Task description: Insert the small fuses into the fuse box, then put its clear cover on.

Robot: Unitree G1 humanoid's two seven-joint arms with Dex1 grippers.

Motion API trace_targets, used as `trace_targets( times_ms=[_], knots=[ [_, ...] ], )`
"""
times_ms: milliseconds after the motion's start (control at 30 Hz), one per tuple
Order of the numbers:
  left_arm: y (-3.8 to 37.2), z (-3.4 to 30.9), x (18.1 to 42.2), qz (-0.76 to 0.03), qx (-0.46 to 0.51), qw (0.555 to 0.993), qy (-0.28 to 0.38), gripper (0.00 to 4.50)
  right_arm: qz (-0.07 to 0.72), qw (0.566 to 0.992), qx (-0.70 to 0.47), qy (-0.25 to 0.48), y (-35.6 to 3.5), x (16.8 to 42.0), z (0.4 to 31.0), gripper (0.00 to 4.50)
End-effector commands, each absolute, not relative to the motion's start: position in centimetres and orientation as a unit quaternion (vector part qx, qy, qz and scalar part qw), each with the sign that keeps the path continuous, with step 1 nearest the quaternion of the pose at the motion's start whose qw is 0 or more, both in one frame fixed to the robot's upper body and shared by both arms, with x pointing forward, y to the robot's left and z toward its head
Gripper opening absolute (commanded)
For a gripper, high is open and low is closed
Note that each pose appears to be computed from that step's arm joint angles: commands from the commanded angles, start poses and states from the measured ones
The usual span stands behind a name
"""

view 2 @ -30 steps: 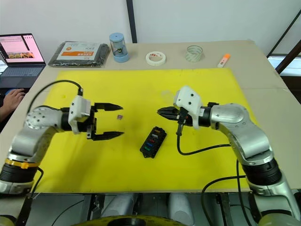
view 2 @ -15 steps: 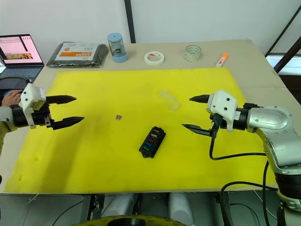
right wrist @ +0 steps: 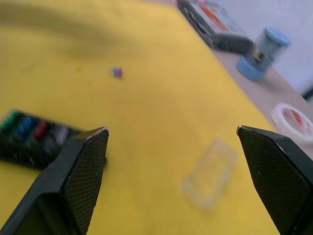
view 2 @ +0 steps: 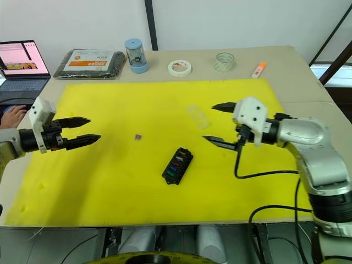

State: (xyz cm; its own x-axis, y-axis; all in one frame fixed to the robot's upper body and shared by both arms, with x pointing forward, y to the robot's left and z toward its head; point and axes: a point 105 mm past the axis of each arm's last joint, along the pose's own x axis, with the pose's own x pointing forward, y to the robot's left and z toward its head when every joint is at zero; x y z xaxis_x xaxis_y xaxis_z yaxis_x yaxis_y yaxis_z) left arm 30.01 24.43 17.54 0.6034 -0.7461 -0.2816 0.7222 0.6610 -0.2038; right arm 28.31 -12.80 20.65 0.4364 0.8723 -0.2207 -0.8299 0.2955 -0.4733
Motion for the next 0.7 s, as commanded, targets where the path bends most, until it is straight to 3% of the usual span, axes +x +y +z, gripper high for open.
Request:
trace_targets(
  times_ms=[33, 233, 367, 700],
  knots=[
    [23.5, 21.2, 29.3, -0.444, -0.194, 0.855, 0.187, 4.50, 0.571, 0.778, -0.249, -0.083, -8.6, 27.0, 21.7, 4.44],
    [22.6, 18.8, 29.9, -0.409, -0.354, 0.779, 0.317, 4.50, 0.584, 0.768, -0.250, -0.079, -6.1, 27.1, 20.9, 4.44],
    [22.3, 16.9, 30.8, -0.385, -0.414, 0.748, 0.347, 4.50, 0.585, 0.767, -0.251, -0.077, -5.5, 27.1, 21.1, 4.44],
    [20.1, 13.5, 32.5, -0.371, -0.429, 0.739, 0.363, 4.50, 0.577, 0.772, -0.257, -0.067, -5.6, 27.1, 21.6, 4.44]
  ],
)
